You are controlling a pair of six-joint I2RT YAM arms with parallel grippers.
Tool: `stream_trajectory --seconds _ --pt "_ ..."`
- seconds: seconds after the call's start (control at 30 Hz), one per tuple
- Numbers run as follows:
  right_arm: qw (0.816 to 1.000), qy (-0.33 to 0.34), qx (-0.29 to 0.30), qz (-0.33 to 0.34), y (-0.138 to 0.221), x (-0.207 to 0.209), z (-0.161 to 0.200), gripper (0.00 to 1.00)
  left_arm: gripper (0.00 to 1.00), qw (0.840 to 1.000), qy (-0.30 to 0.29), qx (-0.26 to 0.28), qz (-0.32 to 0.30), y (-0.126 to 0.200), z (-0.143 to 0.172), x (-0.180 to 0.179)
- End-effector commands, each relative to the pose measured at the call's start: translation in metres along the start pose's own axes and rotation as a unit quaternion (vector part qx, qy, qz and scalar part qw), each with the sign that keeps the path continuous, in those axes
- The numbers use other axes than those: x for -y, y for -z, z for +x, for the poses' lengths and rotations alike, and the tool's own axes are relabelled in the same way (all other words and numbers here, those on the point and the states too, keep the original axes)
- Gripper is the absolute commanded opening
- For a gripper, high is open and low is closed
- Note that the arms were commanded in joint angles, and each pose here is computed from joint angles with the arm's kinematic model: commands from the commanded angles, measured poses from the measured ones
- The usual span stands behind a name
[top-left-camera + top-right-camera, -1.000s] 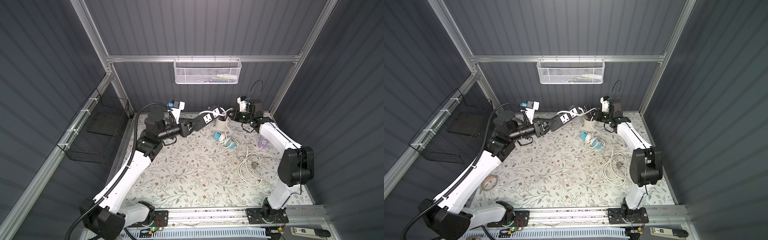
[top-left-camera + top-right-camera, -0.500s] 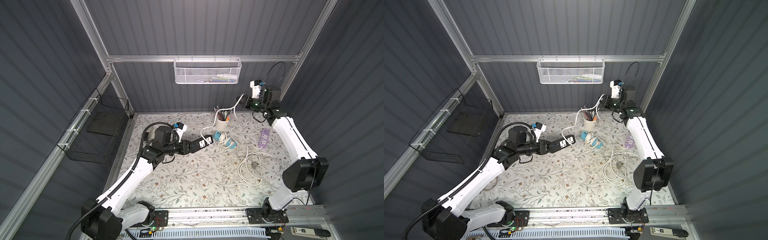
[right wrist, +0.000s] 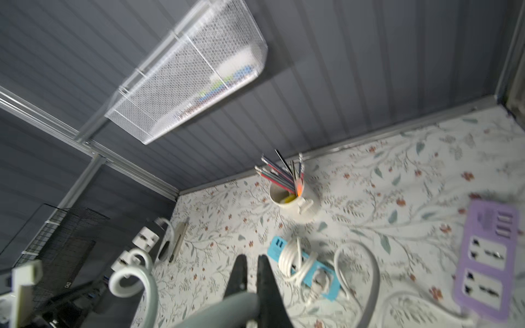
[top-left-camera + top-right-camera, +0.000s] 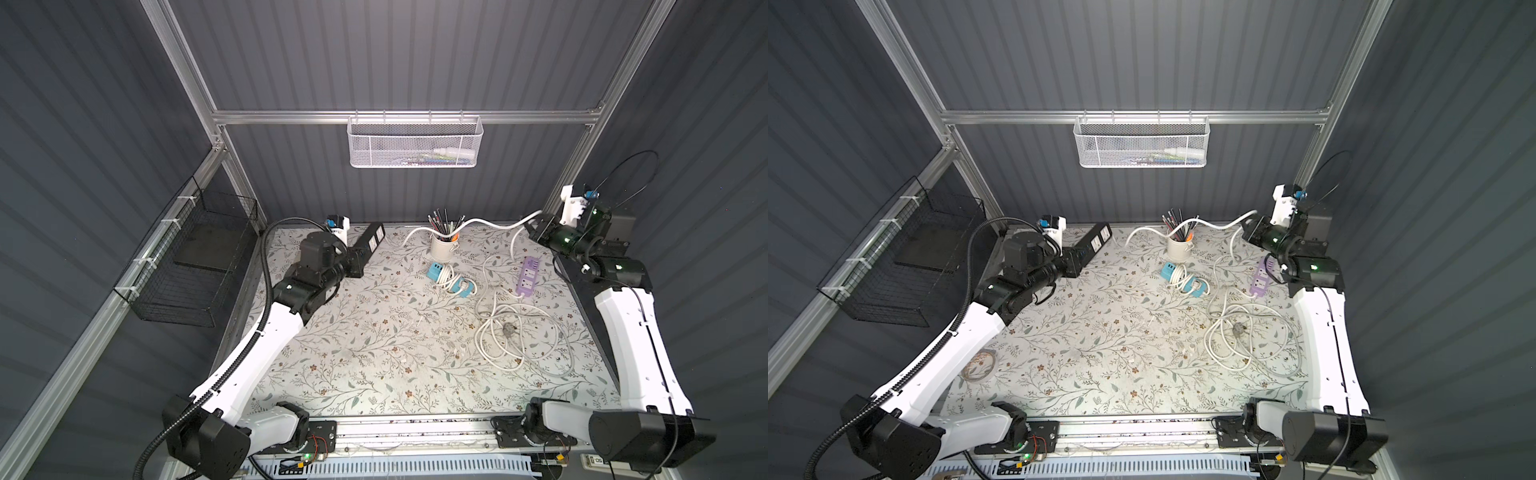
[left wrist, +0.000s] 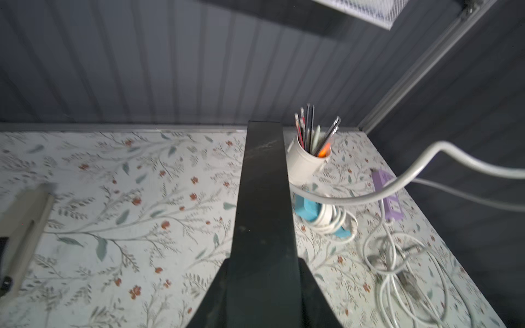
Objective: Unwrap the cord wrapped around the power strip
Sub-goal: Unwrap the power cord from the power strip.
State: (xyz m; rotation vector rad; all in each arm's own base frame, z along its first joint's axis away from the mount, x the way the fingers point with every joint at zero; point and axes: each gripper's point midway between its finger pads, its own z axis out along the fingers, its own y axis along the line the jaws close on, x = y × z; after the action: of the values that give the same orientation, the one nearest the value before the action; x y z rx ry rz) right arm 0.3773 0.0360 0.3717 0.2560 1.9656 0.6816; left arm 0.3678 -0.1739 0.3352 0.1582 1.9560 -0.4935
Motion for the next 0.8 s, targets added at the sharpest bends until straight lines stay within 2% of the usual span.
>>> stream_trajectory --seconds 0.0,0.3,0.53,0.77 --pt "0.998 -0.027 -0.028 0.054 0.008 0.027 0.03 0.0 0.0 0.995 -0.029 0.09 -0.04 0.013 -0.059 -0.009" --pt "0.98 -0.126 -0.088 0.123 0.023 0.083 0.121 0.0 0.0 0.989 -0.035 0.134 -0.046 0.019 -0.092 -0.013" --pt "0.956 -0.203 -0.134 0.164 0.01 0.131 0.201 0.0 0.0 0.988 -0.03 0.148 -0.013 0.022 -0.104 -0.002" --pt "0.943 -0.233 -0.12 0.205 -0.004 0.167 0.229 0.0 0.0 0.988 -0.011 0.15 0.041 0.019 -0.102 0.014"
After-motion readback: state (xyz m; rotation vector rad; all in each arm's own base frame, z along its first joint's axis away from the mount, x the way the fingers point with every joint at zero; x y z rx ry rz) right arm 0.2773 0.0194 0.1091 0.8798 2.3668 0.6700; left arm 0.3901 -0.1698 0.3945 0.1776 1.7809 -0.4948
